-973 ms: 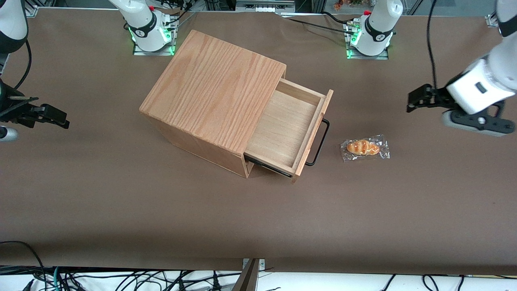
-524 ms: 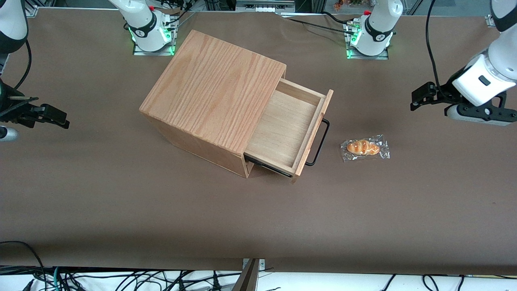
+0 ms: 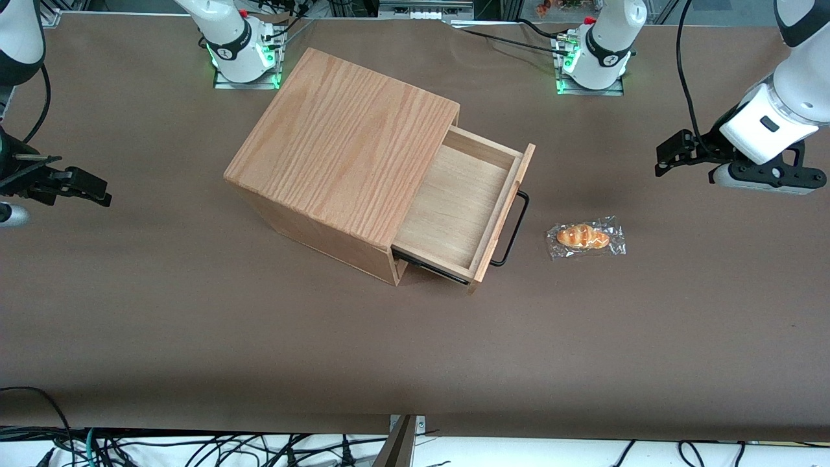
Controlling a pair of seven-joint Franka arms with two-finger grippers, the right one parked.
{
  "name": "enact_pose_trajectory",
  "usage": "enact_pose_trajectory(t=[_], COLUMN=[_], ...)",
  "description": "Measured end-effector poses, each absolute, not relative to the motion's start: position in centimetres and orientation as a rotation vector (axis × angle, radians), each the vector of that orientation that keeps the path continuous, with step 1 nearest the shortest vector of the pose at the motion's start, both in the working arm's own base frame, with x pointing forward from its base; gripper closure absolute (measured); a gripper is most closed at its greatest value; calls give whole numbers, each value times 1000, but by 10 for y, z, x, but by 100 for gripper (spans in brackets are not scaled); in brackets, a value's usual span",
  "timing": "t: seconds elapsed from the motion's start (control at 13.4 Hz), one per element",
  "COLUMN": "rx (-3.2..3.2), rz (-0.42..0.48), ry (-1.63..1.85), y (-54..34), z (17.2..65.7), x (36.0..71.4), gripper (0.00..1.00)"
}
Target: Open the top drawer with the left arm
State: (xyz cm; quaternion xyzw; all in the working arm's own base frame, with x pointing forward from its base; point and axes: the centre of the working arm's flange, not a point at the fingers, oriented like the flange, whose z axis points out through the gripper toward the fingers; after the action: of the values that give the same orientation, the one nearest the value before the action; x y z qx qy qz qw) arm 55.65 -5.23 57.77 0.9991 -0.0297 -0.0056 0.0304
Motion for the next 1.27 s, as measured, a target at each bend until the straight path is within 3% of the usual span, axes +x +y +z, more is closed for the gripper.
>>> enact_pose_trajectory(t=[0.82, 1.27], rx=[3079, 3092], rz=[-26, -85], ry=[-97, -67], y=[-55, -56], z=[576, 573], x=[557, 552], gripper=[0, 0])
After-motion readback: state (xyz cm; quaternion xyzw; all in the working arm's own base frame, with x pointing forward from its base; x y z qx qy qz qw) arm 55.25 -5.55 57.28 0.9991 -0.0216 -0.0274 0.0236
